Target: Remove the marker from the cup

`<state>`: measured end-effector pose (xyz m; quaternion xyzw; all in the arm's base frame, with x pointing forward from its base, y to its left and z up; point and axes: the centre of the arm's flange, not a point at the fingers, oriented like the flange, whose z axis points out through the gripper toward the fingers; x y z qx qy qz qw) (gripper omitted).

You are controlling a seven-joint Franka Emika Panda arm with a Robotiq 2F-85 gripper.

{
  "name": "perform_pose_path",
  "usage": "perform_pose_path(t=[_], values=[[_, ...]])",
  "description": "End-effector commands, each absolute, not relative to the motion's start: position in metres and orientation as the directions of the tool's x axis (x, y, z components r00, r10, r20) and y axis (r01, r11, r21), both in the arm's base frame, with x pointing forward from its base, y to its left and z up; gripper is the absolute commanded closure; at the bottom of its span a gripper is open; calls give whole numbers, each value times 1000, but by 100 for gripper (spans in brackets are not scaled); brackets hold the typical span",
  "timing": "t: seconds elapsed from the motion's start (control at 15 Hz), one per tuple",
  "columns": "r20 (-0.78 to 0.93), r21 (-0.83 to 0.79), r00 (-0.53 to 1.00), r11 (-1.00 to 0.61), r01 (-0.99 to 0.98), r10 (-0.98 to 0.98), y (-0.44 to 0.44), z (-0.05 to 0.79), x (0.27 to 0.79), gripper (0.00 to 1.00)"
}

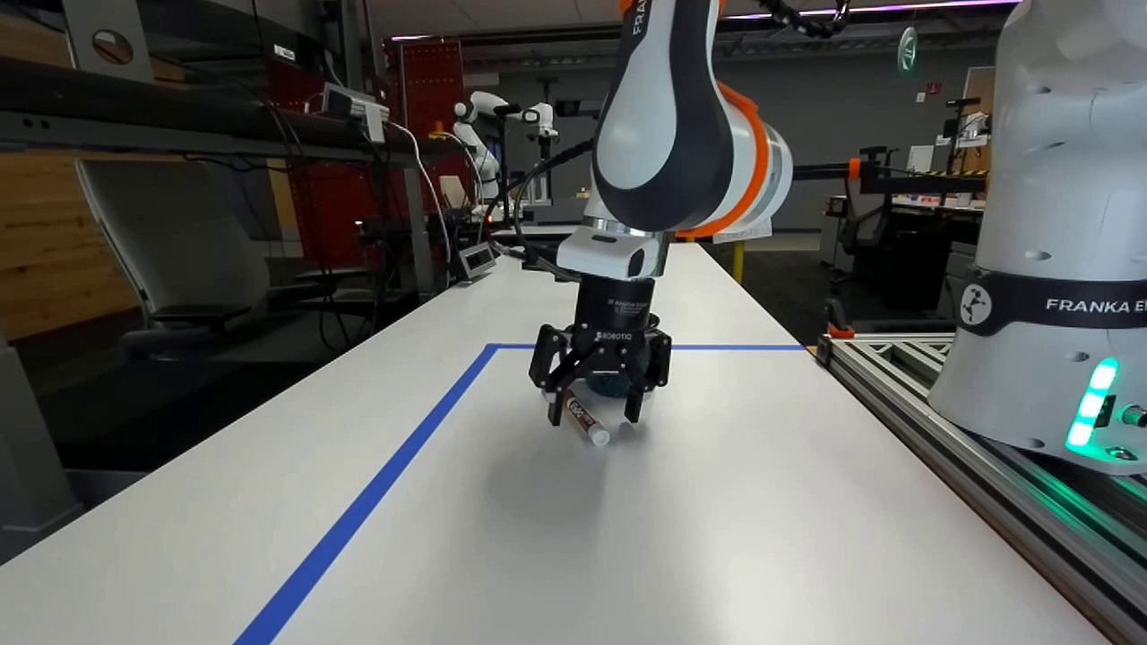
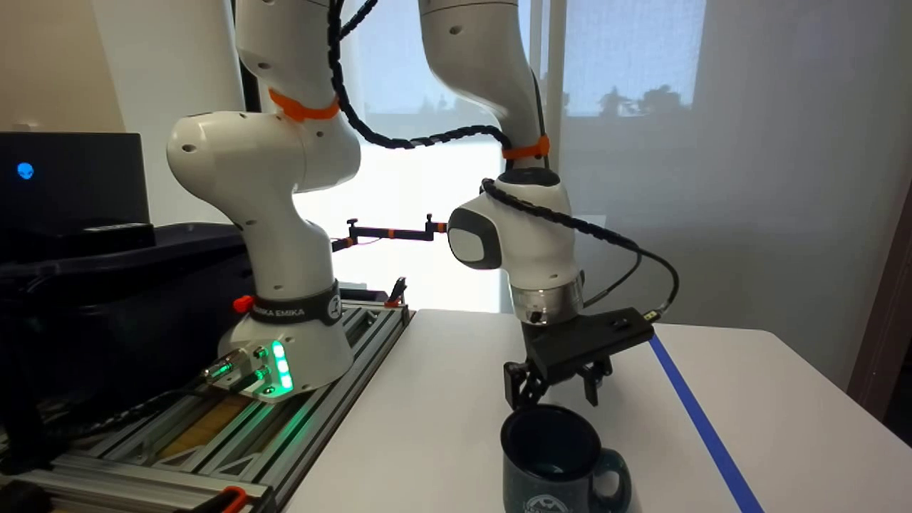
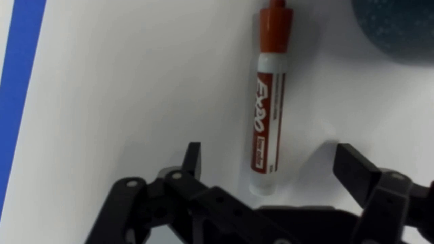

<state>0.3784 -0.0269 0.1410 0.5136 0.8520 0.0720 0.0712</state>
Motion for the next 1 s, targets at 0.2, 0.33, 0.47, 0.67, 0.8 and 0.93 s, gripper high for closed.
perform_pose_path(t=[0.2,0.33,0.47,0.67,0.8,0.93], values=[[-108,143,-395,407,902,912,-17,177,360,0],[-80,163,-382,390,906,921,-32,139,372,0],[-95,147,-371,382,912,924,-30,137,369,0],[-99,145,-369,381,913,924,-30,137,369,0],[-100,145,-367,378,914,925,-31,137,369,0],[-100,145,-366,378,915,925,-32,137,369,0]])
